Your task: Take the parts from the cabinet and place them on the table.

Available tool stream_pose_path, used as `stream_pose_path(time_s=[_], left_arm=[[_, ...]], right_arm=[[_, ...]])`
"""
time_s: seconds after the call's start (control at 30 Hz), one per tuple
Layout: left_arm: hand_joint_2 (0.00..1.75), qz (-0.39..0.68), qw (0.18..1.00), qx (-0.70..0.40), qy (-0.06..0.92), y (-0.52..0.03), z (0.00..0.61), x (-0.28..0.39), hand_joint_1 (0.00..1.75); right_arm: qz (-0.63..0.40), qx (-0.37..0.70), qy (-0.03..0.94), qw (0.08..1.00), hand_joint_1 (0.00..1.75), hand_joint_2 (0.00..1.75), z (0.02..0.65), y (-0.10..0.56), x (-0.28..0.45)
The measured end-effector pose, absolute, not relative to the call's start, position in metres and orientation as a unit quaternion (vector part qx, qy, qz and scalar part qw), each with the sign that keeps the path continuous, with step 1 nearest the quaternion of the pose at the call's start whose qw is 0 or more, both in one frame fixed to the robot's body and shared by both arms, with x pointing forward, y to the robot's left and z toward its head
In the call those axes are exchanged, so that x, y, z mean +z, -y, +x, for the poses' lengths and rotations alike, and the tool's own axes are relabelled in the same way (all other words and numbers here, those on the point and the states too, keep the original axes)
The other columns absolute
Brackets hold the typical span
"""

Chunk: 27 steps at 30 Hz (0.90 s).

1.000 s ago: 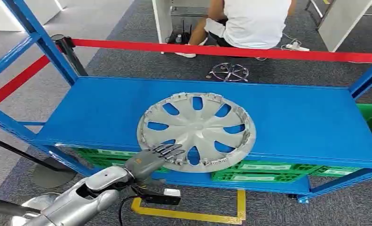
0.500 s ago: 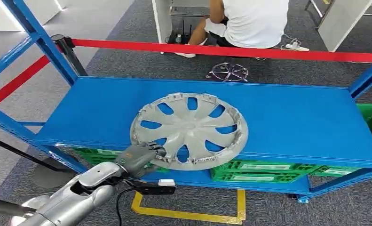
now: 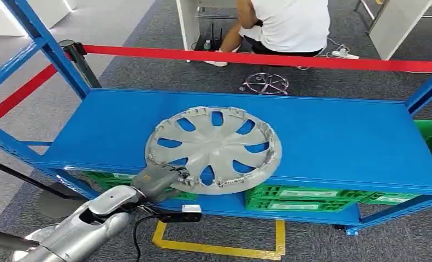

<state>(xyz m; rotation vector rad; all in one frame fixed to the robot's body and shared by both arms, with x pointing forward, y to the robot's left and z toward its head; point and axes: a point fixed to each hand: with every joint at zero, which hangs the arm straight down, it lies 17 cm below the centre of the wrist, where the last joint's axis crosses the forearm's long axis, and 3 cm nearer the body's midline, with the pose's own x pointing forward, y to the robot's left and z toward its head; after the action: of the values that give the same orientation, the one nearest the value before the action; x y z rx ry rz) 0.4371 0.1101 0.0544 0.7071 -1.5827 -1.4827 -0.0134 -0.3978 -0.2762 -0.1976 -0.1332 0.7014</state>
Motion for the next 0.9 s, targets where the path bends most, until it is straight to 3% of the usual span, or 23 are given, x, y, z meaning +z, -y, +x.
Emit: stream_pose_path(time_s=[0.43, 0.9], left_arm=[[1.75, 0.372, 0.321, -0.568, 0.661, -0.111, 0.446, 0.112, 1.75], [1.75, 0.389, 0.283, -0.556, 0.678, -0.104, 0.443, 0.139, 1.75]], right_arm=[[-0.097, 0.347, 0.072, 0.93, 0.0, 0.0, -0.012, 0.397, -0.276], [-0.097, 0.348, 0.074, 0.929, 0.0, 0.0, -0.011, 0.397, -0.276]])
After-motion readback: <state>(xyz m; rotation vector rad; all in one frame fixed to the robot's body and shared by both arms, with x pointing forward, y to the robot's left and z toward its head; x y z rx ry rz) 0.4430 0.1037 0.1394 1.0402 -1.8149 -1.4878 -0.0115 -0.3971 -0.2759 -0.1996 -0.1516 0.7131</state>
